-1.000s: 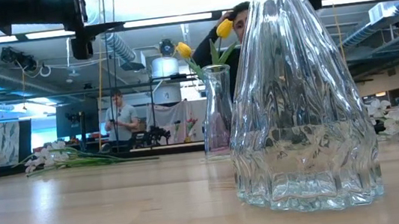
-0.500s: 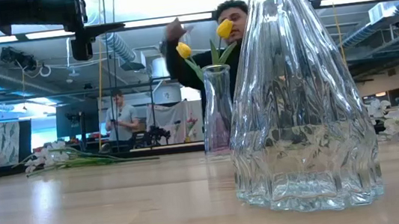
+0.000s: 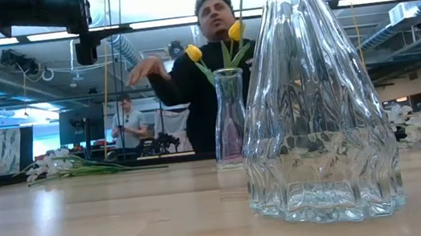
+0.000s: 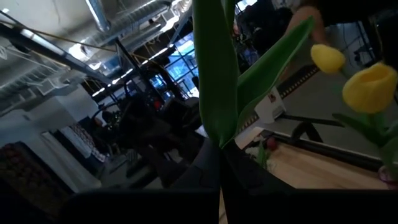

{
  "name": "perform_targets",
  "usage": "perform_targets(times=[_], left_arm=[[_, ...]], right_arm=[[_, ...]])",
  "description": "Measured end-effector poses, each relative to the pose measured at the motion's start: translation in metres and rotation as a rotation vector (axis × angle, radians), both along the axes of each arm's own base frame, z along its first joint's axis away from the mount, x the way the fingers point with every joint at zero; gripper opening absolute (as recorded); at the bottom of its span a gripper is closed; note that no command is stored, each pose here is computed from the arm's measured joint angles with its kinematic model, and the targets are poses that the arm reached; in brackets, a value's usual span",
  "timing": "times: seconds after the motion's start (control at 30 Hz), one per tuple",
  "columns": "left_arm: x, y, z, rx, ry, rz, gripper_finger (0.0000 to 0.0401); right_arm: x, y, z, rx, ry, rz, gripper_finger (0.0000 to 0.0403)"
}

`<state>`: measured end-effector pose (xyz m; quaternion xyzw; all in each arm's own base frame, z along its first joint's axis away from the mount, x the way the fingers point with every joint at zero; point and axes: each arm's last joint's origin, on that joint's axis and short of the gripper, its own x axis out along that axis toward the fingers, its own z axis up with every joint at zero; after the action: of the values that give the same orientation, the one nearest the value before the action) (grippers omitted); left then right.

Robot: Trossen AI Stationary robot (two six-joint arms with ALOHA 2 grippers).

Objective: Sort flowers into vase by color
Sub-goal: Put the bottom right red flower into the top transparent vase

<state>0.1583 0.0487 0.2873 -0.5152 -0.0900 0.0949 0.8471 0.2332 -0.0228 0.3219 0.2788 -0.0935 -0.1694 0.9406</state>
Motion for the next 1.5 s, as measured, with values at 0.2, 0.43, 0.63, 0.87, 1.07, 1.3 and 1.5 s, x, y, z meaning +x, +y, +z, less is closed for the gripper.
perform_targets(times=[0.2,0.43,0.63,0.87,1.07,1.3,1.5], left_arm=[[0.0,0.0,0.0,-0.001,0.0,0.009,0.0275],[0.0,0.0,0.0,-0.002,-0.003,0.018,0.0275],[0.0,0.001,0.0,-0.003,-0.003,0.027,0.0275],[0.0,0.001,0.0,-0.004,-0.003,0.04,0.0275],[0.0,0.001,0.0,-0.003,-0.003,0.043,0.0275],[0.0,0.001,0.0,-0.003,-0.003,0.043,0.0275],[0.0,0.001,0.0,0.019,0.004,0.046,0.0275]], right_arm=[[0.006,0.001,-0.003,0.0,-0.001,0.006,0.0006],[0.012,0.001,-0.006,-0.018,-0.003,0.003,0.0006],[0.017,0.001,-0.011,-0.018,0.016,0.007,0.0006],[0.026,0.005,-0.02,-0.077,0.07,0.022,0.0006],[0.039,0.012,-0.034,-0.111,0.128,0.055,0.0006],[0.051,0.016,-0.052,-0.125,0.199,0.105,0.0006],[0.056,0.016,-0.06,-0.186,0.247,0.094,0.0007]])
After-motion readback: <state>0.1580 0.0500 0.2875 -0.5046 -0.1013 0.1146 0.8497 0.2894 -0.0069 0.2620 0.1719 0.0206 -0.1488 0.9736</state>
